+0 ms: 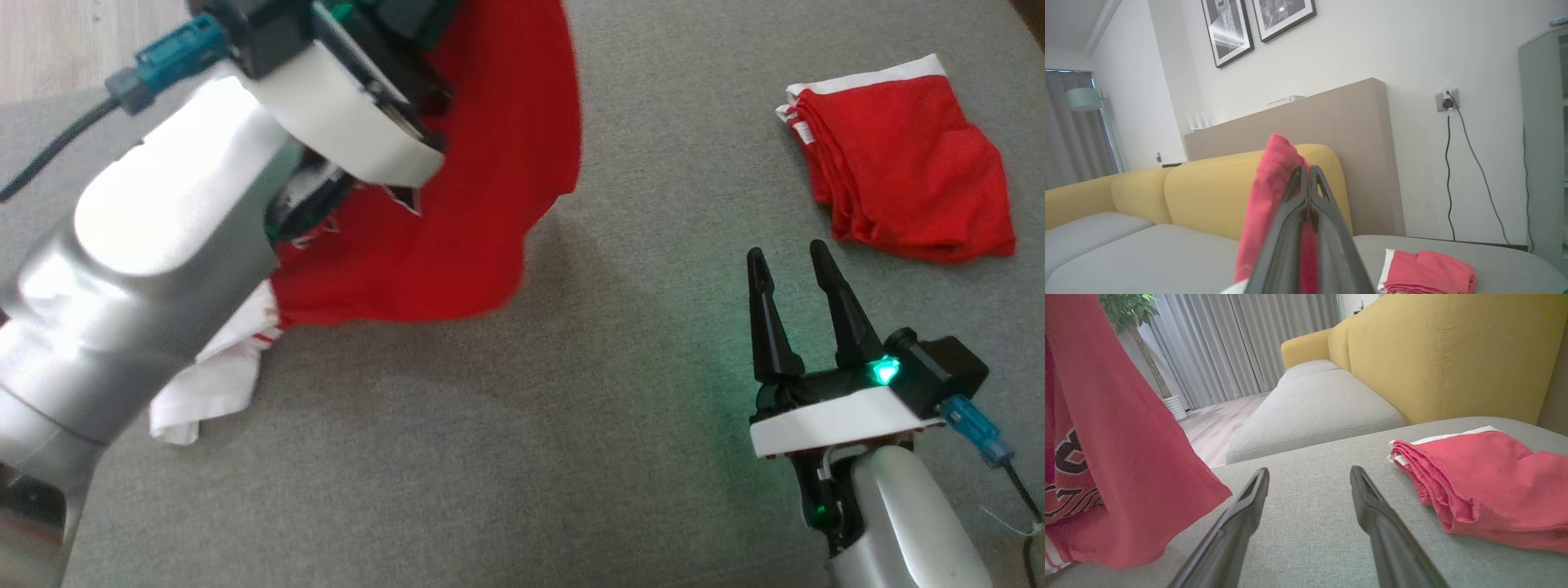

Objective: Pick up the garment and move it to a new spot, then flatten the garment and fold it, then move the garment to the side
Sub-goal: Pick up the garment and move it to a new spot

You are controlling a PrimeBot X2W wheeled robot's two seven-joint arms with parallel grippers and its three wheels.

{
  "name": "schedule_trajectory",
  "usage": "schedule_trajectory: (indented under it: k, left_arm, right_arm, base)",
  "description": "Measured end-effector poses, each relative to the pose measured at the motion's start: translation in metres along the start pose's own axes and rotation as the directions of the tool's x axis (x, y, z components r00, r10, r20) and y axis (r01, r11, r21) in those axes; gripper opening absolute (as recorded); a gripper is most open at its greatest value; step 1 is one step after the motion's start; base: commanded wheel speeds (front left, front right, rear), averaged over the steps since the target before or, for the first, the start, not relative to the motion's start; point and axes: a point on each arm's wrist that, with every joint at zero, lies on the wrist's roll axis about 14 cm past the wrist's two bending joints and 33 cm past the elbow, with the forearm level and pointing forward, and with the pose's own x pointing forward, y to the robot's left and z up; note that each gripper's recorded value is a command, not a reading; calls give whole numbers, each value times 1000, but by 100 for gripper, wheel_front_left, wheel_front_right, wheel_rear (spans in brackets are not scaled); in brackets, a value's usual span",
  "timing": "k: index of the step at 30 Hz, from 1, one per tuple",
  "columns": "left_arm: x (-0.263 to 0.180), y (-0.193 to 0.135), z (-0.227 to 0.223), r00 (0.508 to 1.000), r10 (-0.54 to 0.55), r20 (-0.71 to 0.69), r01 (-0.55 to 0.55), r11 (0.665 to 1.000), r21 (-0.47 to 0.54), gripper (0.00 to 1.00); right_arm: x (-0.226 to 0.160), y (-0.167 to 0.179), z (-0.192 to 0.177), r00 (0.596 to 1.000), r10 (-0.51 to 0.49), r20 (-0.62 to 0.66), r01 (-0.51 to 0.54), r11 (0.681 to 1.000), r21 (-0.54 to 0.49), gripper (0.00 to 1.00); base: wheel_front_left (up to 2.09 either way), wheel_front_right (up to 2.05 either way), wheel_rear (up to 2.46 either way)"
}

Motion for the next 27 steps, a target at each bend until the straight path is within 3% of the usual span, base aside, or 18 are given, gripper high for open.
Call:
schedule_trajectory:
  k: [5,10,19,23,27]
  left_arm:
    - [7,-23,17,996,-69,61,70,997,-13,0]
    - [7,-26,0,995,-99,19,100,995,-18,0]
    - [9,33,-87,976,20,-215,-21,1000,-5,0]
    - [12,53,-118,954,71,-292,-62,997,39,0]
    - [16,87,-152,913,193,-359,-160,980,120,0]
  right_arm:
    - [-3,-4,-1,1000,-16,-4,16,1000,6,100]
    - [-5,-9,-8,999,-32,-23,32,999,16,100]
    - [-6,-15,-14,998,-55,-43,56,998,38,100]
    - [-8,-22,-13,996,-76,-45,78,996,42,100]
    - [-17,-31,-18,992,-110,-65,113,993,44,100]
  base:
    - [0,0,0]
    - [0,0,0]
    - [0,0,0]
    - [0,0,0]
    - [0,0,0]
